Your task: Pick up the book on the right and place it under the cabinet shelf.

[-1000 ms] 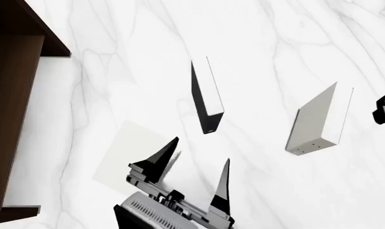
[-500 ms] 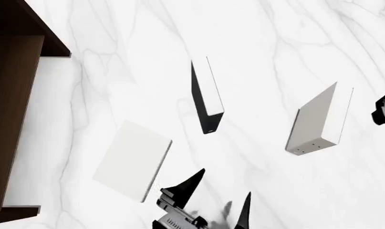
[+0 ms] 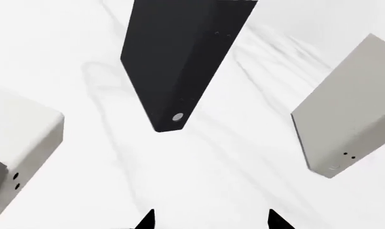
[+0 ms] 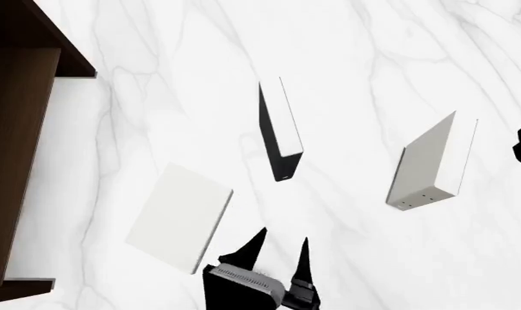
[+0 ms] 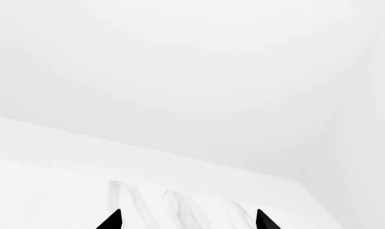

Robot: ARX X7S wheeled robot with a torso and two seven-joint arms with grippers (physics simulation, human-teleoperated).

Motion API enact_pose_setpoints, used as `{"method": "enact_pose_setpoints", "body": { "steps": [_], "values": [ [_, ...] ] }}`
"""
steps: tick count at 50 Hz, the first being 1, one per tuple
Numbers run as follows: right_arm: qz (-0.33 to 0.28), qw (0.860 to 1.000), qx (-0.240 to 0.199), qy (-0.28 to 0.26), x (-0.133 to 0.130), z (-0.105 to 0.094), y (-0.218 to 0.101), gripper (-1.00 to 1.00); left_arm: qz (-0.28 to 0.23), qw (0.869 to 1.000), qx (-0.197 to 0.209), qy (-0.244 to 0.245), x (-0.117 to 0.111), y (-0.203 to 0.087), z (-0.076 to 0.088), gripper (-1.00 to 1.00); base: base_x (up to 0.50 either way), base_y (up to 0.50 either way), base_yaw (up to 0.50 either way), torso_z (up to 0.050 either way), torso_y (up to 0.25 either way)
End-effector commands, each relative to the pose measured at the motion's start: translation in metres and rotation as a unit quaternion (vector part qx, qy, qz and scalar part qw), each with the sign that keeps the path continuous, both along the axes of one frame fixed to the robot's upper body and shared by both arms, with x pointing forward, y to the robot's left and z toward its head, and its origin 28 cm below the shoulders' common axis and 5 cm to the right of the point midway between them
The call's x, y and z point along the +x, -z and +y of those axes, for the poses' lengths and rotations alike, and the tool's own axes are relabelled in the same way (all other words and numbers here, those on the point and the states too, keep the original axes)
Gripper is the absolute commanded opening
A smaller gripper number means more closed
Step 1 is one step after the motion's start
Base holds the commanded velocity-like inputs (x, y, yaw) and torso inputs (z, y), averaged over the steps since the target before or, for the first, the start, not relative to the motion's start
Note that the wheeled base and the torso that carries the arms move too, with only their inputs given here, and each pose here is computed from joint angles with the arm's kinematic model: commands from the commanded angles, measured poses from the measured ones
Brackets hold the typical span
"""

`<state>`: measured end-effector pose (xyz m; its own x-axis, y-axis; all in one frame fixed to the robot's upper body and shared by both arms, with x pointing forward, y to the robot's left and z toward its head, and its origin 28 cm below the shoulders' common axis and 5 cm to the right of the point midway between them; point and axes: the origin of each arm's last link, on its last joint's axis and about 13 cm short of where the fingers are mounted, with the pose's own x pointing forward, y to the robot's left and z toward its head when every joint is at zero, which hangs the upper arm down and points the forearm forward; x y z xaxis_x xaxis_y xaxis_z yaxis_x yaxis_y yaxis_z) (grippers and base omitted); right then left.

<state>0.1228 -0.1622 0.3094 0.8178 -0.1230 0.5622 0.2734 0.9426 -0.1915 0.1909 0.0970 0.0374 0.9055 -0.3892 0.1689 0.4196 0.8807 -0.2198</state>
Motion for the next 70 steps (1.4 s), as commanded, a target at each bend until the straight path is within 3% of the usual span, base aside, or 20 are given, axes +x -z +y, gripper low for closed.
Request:
{"method": "enact_pose_setpoints", "body": {
  "steps": [1, 18, 37, 55, 63, 70],
  "values": [
    [-0.004, 1.0, -0.011, -0.005, -0.005, -0.001, -0.009, 1.0, 0.066, 0.997, -0.032, 0.013, 0.025, 0.023, 0.002, 1.0, 0.01, 0.0, 0.0, 0.0, 0.0],
    [-0.004, 1.0, -0.021, -0.008, -0.008, -0.001, -0.014, 1.0, 0.091, 0.996, -0.014, -0.022, 0.052, 0.047, 0.003, 1.0, 0.01, 0.0, -0.01, 0.0, -0.005],
    [-0.011, 0.999, -0.019, -0.029, -0.015, 0.0, -0.022, 1.0, 0.097, 0.984, 0.002, -0.148, 0.077, 0.057, 0.029, 1.0, 0.01, 0.0, -0.01, 0.0, -0.006],
    [-0.013, 0.999, -0.015, -0.035, -0.015, 0.0, -0.022, 1.0, 0.119, 0.958, -0.021, -0.261, 0.086, 0.072, 0.06, 1.0, 0.01, 0.0, 0.0, 0.0, -0.005],
    [-0.015, 0.999, -0.016, -0.033, -0.016, 0.0, -0.023, 1.0, 0.143, 0.931, -0.053, -0.332, 0.084, 0.079, 0.075, 1.0, 0.01, 0.0, 0.0, 0.0, -0.005],
    [-0.017, 0.999, -0.017, -0.034, -0.016, 0.0, -0.024, 1.0, 0.152, 0.91, -0.054, -0.381, 0.079, 0.086, 0.084, 1.0, 0.01, 0.0, 0.0, 0.0, -0.004]
  ]
}}
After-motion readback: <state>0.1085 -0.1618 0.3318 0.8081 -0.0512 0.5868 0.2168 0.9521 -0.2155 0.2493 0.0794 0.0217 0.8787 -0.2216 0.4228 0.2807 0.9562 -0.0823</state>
